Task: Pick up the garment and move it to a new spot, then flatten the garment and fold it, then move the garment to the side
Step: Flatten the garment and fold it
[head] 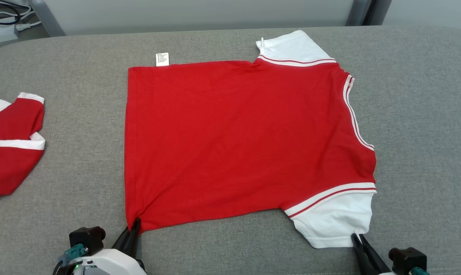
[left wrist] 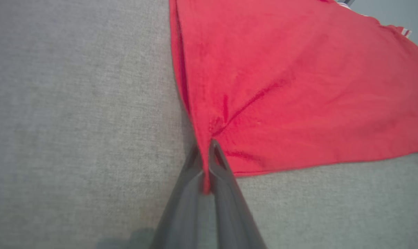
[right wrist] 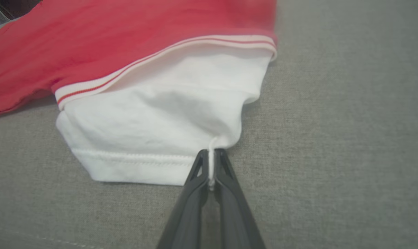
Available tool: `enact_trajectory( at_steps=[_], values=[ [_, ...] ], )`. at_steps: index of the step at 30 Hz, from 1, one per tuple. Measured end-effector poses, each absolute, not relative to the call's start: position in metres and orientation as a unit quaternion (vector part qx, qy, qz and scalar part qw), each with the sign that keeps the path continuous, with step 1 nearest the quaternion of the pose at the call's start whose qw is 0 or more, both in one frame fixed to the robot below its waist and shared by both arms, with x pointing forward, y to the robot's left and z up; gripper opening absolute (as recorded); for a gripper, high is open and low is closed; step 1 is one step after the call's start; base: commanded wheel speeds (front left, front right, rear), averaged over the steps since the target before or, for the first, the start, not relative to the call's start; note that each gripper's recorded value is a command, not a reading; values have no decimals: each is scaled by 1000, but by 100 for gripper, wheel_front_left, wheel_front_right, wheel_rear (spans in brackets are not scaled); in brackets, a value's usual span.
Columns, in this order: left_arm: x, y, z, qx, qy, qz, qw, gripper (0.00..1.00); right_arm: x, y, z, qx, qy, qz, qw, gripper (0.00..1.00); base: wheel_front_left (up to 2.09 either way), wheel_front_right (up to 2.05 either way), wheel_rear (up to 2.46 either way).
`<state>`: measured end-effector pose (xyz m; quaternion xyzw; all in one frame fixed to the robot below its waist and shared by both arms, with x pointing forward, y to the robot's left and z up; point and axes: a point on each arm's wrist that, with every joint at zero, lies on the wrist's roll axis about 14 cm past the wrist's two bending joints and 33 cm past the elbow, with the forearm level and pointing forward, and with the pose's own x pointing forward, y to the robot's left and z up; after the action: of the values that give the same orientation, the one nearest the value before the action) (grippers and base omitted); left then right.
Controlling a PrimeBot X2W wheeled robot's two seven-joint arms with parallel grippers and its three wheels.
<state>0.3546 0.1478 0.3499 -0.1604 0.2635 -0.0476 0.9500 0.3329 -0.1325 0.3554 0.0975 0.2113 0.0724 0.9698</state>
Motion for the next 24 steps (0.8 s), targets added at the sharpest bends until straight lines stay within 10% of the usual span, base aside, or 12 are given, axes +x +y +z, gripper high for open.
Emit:
enact_trajectory(
  at_steps=[24],
  values=[
    [321,178,348,-154,301,-4,941,0,274,-158,381,133,217,18,967,0,0,0,0]
  ],
)
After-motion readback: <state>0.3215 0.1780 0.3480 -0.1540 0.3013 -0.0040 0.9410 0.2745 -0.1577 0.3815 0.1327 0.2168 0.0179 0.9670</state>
